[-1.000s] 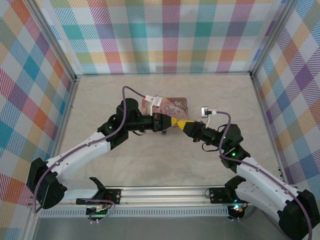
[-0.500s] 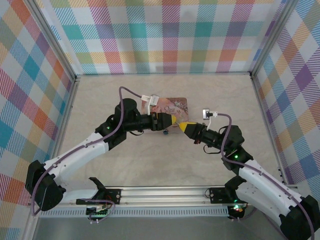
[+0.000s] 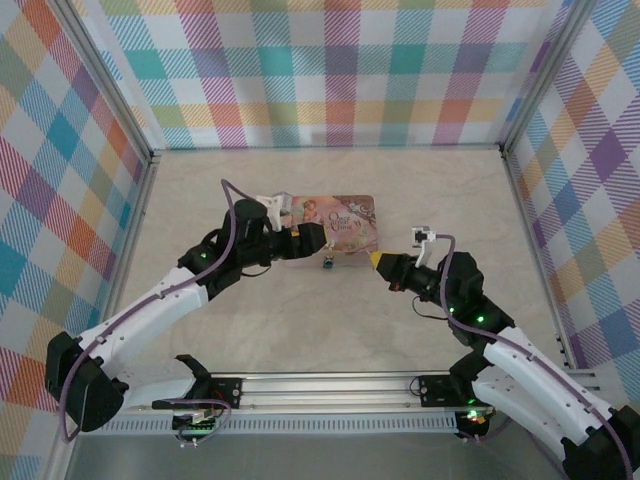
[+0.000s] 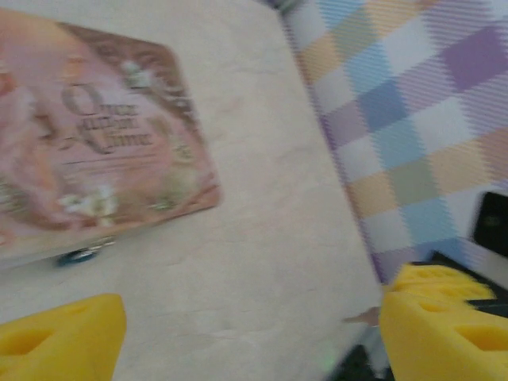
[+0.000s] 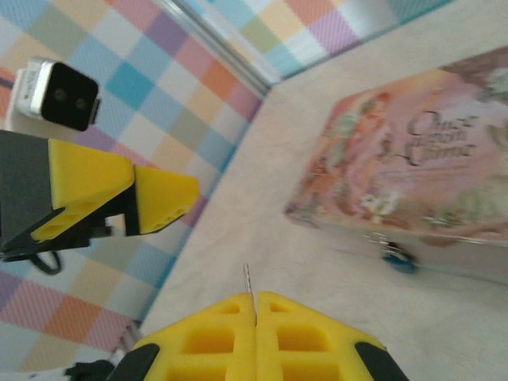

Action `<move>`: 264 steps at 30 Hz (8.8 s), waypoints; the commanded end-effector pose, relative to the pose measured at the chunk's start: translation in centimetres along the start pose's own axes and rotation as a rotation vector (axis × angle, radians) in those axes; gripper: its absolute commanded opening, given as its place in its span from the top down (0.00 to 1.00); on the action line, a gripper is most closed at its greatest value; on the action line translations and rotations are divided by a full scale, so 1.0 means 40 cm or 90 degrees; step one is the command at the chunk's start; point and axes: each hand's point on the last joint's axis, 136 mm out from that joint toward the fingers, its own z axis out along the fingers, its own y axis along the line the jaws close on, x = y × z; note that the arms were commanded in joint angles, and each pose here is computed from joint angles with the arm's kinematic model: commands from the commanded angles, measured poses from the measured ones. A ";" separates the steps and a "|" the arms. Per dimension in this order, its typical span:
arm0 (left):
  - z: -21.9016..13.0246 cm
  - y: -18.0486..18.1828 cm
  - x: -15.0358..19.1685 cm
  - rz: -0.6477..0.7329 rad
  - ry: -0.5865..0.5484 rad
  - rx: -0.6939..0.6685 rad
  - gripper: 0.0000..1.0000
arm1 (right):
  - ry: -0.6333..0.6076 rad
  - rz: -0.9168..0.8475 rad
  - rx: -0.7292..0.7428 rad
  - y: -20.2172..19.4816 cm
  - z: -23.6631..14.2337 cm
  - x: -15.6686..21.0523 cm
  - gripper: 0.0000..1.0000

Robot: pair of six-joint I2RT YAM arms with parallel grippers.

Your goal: Unlock the padlock with the key

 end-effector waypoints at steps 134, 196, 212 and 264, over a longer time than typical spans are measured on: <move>0.406 0.165 0.241 0.187 -0.097 0.010 0.10 | 0.126 0.038 0.371 -0.556 0.337 -0.153 1.00; 0.294 0.206 0.171 0.049 -0.040 0.131 0.32 | 0.124 0.040 0.318 -0.439 0.333 -0.061 1.00; 0.299 0.283 0.162 0.017 -0.050 0.061 0.23 | 0.124 0.039 0.322 -0.439 0.330 -0.059 1.00; 0.296 0.223 0.117 0.106 -0.121 0.100 0.30 | 0.135 0.041 0.296 -0.397 0.363 -0.002 1.00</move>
